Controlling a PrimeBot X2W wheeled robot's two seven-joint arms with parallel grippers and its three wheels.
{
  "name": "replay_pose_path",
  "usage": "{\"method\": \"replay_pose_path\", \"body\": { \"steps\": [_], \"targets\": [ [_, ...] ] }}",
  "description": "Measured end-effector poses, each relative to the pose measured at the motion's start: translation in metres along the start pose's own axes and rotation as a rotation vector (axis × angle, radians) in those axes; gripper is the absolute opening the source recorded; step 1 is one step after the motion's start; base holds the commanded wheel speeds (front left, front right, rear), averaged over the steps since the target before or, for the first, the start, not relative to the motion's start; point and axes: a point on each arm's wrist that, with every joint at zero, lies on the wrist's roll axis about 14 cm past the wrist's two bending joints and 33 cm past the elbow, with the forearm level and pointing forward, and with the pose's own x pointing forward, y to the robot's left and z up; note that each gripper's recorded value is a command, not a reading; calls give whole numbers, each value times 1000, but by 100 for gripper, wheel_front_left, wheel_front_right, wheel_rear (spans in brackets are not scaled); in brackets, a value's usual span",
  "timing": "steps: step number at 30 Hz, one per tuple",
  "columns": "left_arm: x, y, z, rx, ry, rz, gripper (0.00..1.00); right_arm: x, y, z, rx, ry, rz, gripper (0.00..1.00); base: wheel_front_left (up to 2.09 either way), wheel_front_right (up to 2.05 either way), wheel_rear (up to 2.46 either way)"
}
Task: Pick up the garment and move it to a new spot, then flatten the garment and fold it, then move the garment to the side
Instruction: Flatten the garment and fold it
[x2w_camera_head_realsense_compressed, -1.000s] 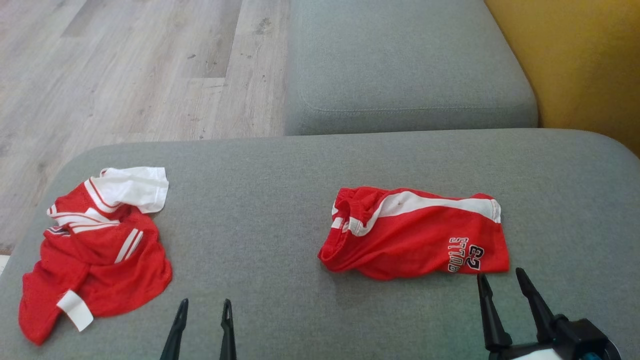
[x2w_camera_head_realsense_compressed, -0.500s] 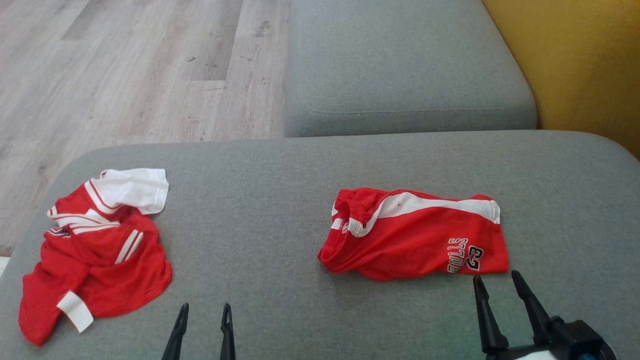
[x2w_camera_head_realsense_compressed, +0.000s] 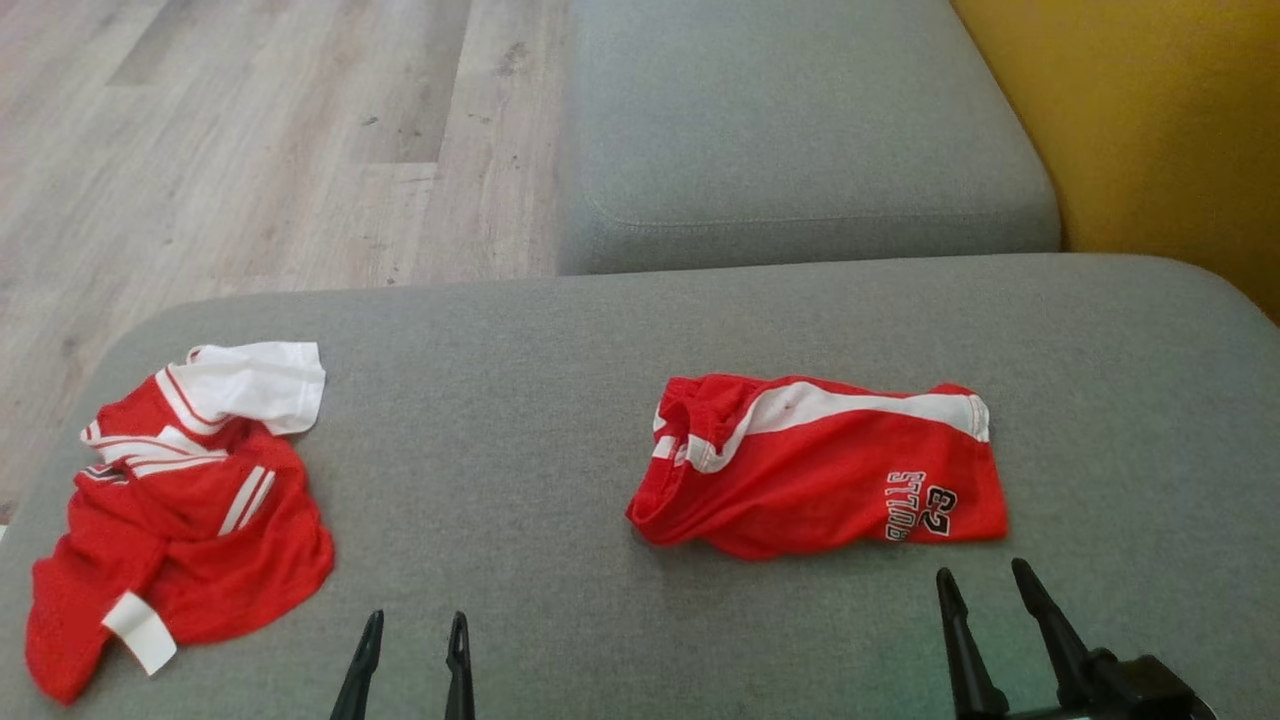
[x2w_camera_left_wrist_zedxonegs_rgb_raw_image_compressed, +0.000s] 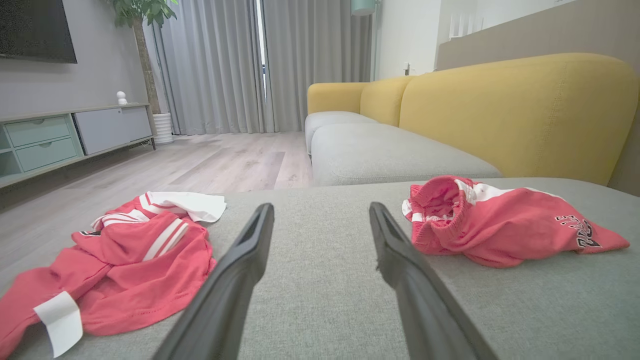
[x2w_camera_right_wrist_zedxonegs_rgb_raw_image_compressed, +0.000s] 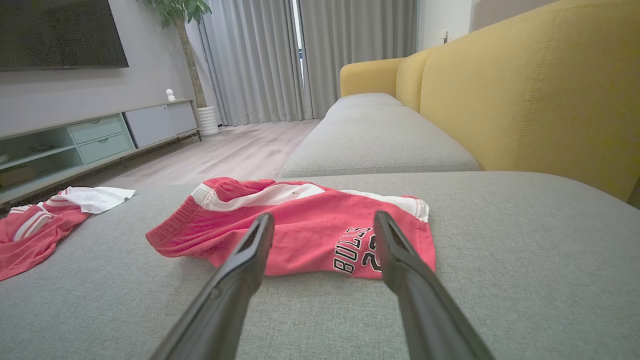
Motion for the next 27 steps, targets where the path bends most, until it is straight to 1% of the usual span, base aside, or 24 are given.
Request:
{"method": "replay_pose_path", "body": {
  "steps": [3,7,10,14,17,21,23,27],
  "targets": [
    [2,-3,-8,4,29,-13,100,-1,-1,-3,2,10,-7,100,0,0,0],
    [13,-17,-19,7,66,-78,100,-1,-5,-7,1,28,-19,100,0,0,0],
    [35,-38,-16,11,59,-169,100,0,-10,-12,4,44,-35,100,0,0,0],
    [63,-69,-21,12,121,-296,100,2,-12,-20,6,76,-42,100,0,0,0],
    [87,-92,-14,28,153,-381,100,5,-12,-25,12,95,-42,100,0,0,0],
    [107,-123,-17,66,269,-494,100,13,-10,-27,5,104,-32,100,0,0,0],
    [113,-133,-24,82,327,-523,100,15,-9,-30,3,115,-27,100,0,0,0],
    [128,-138,-38,99,413,-526,100,26,-10,-31,0,119,-23,100,0,0,0]
  ]
}}
